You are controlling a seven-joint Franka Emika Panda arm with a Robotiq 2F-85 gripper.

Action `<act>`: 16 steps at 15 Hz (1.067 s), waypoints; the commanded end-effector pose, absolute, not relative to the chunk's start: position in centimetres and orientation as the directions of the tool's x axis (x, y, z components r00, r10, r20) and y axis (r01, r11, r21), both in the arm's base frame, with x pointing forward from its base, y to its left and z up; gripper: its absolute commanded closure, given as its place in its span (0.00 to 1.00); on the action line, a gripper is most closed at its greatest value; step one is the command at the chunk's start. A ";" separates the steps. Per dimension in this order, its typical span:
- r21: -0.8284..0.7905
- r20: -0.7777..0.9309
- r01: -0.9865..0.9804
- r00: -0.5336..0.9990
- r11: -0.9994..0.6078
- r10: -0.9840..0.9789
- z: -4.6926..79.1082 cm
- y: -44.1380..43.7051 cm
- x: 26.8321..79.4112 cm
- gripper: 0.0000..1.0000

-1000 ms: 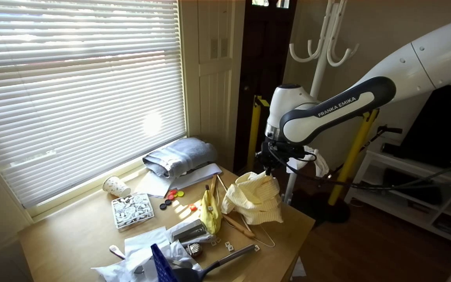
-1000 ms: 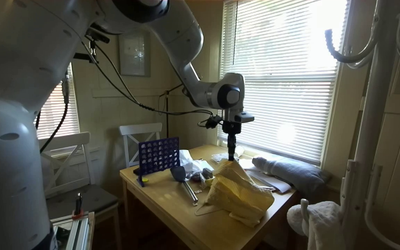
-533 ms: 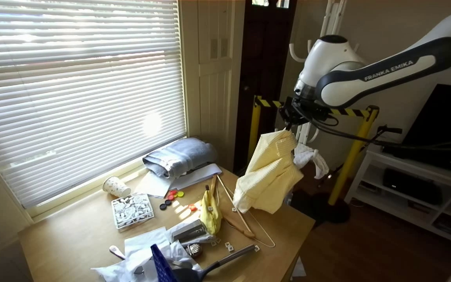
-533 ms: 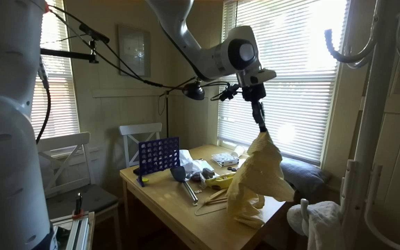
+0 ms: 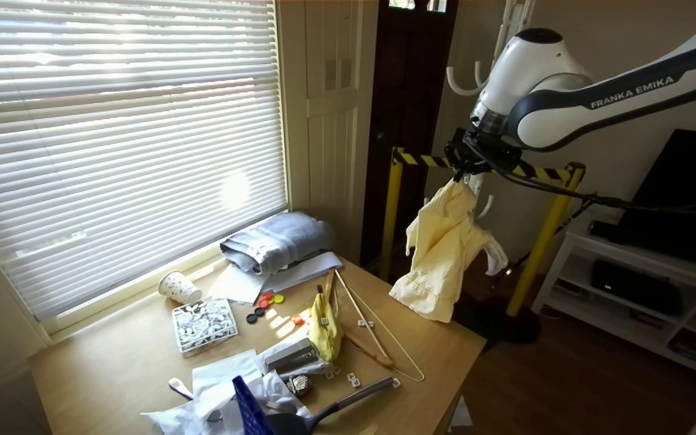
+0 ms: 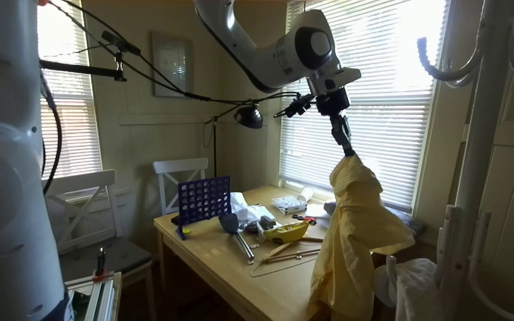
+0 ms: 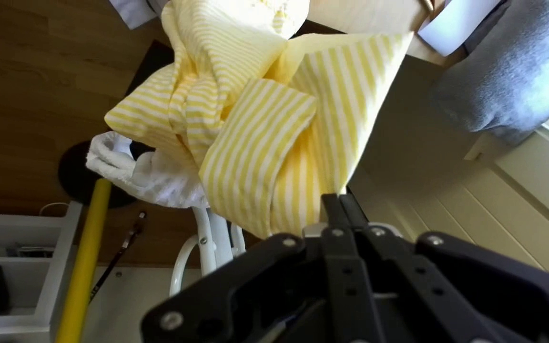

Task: Put the towel on the coat rack

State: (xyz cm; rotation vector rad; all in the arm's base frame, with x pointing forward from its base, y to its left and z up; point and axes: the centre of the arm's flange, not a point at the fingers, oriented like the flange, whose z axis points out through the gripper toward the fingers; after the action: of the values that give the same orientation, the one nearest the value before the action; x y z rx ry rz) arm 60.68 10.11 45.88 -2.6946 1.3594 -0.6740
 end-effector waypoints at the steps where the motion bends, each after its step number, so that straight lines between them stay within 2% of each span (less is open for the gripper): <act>1: -0.284 0.352 -0.767 0.475 -0.576 -0.806 46.5 10.4 61.7 1.00; 6: -0.416 0.302 -0.842 0.227 -0.343 -0.926 51.4 7.4 65.2 1.00; 10: -0.540 0.292 -0.814 0.059 -0.216 -0.954 57.3 4.1 67.8 1.00; 12: -0.567 0.307 -0.788 0.070 -0.241 -0.949 59.8 3.7 69.0 1.00; 16: -0.552 0.364 -0.730 0.225 -0.404 -0.904 61.6 5.7 69.1 1.00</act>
State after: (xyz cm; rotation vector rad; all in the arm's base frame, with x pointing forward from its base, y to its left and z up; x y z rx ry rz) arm 67.41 4.23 60.49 -2.1621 1.6527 -0.9326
